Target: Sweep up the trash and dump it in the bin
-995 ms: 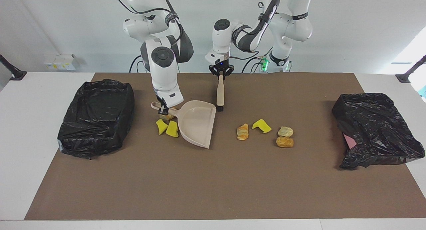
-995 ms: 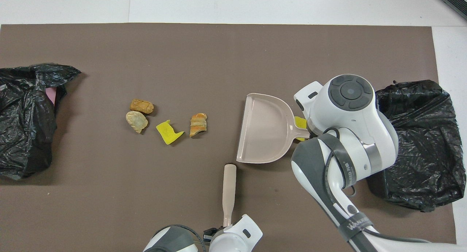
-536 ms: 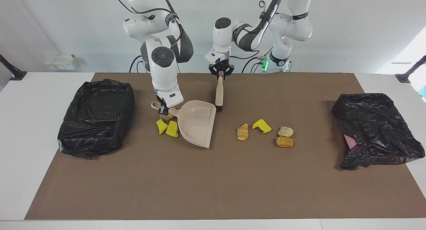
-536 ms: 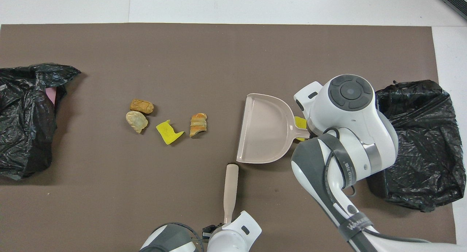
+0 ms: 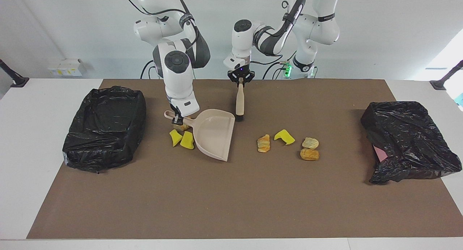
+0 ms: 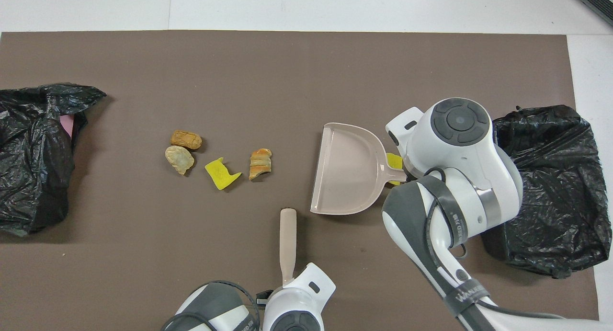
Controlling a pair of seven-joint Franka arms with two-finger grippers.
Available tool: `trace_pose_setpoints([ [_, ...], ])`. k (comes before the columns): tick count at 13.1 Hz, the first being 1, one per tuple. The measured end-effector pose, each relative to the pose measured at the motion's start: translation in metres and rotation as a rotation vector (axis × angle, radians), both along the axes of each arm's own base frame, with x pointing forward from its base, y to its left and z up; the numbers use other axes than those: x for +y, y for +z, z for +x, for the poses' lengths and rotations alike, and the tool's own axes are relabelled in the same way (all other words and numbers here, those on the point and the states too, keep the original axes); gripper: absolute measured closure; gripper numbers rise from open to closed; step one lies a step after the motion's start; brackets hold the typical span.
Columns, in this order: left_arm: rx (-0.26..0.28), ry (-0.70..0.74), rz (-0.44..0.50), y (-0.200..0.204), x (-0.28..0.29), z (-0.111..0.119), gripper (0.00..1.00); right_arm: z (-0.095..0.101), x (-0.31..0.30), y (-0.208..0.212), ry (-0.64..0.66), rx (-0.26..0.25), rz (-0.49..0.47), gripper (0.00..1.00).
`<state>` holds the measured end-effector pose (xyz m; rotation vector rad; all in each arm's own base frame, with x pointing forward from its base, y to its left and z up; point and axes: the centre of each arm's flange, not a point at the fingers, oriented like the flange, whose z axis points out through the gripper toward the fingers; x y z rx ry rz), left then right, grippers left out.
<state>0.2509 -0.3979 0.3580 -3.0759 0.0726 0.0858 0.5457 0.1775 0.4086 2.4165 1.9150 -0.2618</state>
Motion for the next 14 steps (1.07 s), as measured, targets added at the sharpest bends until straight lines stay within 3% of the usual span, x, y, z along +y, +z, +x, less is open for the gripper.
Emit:
trace_pose_setpoints([
  [3, -0.019, 0.074, 0.004, 0.03, 0.024, 0.031, 0.74, 0.0, 0.002, 0.0, 0.004, -0.004, 0.002, 0.67],
  [6, -0.024, 0.119, 0.015, 0.055, 0.072, 0.081, 0.74, -0.002, 0.015, -0.002, 0.022, -0.02, 0.008, 0.67],
  [10, -0.029, 0.164, 0.05, 0.052, 0.149, 0.143, 0.74, -0.008, 0.053, -0.019, -0.03, -0.052, 0.026, 0.67],
  [14, -0.027, 0.151, 0.071, 0.044, 0.227, 0.188, 0.74, -0.016, 0.098, -0.029, -0.118, -0.071, 0.105, 0.67],
])
